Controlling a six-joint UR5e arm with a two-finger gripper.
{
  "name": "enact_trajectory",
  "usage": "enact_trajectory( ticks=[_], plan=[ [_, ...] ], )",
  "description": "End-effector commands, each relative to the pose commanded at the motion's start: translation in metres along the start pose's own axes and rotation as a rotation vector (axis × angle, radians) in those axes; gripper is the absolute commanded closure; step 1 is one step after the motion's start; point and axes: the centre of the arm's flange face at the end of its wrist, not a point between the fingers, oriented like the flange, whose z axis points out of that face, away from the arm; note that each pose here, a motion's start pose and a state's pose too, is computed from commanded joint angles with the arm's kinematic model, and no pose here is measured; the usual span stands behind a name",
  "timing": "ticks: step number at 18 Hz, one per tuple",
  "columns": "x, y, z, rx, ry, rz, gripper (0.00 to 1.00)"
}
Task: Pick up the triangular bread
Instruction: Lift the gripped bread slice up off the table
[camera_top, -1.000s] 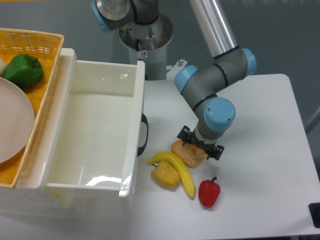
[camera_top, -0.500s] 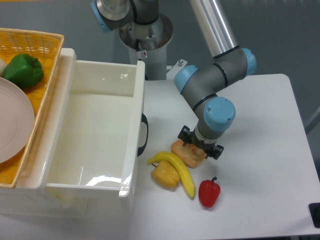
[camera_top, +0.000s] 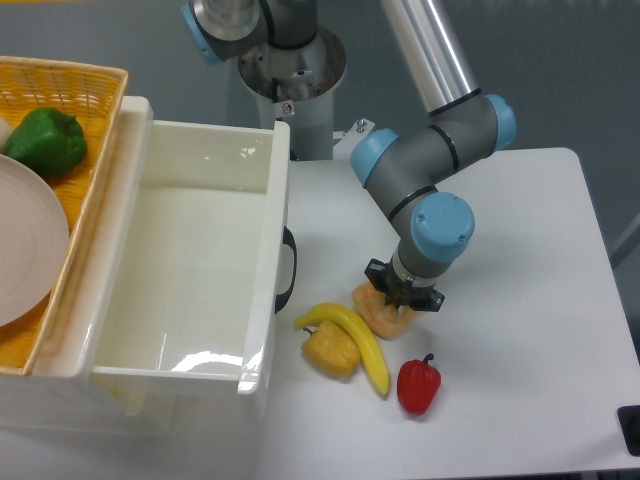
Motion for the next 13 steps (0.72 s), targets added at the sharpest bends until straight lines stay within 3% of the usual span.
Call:
enact_trajectory(
  ticks=[7, 10, 13],
  plan=[
    [-0.004, -0.005, -0.055, 0.014, -0.015, 0.013, 1.00],
    [0.004, -0.002, -0.068, 0.015, -0.016, 0.105, 1.00],
    [0.012, 0.002, -0.086, 0.019, -0.024, 0.118, 1.00]
  ],
)
